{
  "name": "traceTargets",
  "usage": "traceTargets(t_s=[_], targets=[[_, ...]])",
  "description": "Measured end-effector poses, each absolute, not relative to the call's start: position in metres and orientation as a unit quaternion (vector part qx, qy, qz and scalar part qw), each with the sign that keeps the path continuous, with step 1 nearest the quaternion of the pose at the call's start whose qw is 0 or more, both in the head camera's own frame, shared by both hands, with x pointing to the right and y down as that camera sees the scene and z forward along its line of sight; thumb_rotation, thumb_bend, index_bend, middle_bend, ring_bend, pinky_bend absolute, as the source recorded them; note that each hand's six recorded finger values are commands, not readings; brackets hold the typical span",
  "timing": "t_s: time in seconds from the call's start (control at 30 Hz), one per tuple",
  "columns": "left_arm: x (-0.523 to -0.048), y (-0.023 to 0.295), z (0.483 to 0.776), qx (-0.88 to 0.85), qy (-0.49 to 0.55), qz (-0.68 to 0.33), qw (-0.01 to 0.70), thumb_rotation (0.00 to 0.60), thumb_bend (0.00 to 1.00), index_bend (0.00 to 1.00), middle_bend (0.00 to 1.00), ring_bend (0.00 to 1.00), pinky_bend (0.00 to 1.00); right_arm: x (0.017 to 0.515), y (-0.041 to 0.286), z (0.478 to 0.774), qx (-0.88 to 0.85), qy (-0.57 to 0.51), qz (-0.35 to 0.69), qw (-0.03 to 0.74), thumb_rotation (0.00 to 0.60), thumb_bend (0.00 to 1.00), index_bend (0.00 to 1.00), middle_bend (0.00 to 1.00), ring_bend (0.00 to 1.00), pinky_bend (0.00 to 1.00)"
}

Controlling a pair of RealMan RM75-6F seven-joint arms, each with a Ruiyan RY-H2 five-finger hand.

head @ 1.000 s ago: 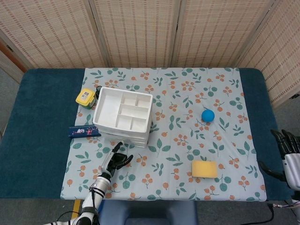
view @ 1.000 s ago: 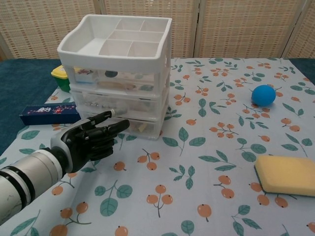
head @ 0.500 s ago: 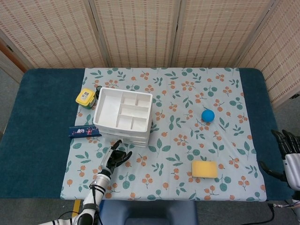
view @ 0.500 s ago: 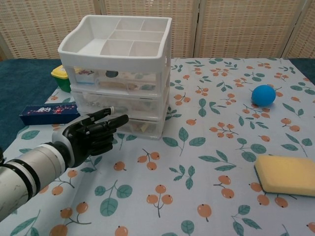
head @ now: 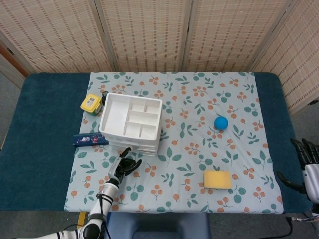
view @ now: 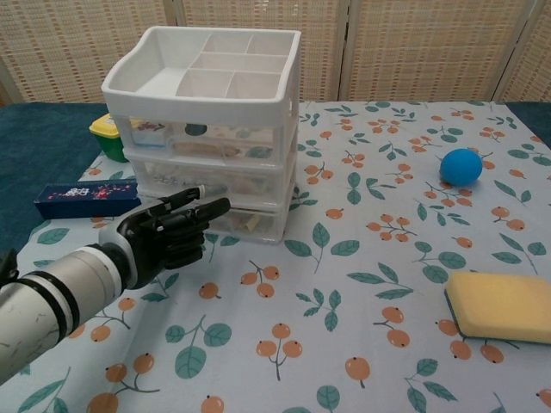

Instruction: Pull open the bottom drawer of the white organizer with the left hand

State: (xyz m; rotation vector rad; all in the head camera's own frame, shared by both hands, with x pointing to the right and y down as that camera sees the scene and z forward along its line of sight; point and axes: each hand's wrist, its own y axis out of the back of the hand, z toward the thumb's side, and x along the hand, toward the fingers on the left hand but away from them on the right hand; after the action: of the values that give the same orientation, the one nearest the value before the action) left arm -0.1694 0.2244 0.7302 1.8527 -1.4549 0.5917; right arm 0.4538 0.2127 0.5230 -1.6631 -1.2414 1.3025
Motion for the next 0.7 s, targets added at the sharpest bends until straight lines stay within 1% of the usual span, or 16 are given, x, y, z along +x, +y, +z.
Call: traceTargets(t_s=[0.2, 0.7], targets=[[-0.1715, 0.2227, 0.7315, 0.713, -0.563, 0.23, 0.35, 0.6, 0.28, 0.29, 1.0, 1.0, 1.0, 0.4532, 0.2127, 0.5237, -0.64, -0.476, 0.5, 0.338, 0.6, 0.25, 0.0, 0.1, 0.0, 0.0], [-0.1689, 0.2196, 0.7328, 0.714, -0.559, 0.23, 0.354, 0.6, 0.28, 0.32, 1.0, 1.0, 1.0, 0.454, 0.2134, 0.523, -0.638, -0.477, 0.502, 0.337, 0.6, 0.25, 0.0, 0.1, 0.0, 0.0]])
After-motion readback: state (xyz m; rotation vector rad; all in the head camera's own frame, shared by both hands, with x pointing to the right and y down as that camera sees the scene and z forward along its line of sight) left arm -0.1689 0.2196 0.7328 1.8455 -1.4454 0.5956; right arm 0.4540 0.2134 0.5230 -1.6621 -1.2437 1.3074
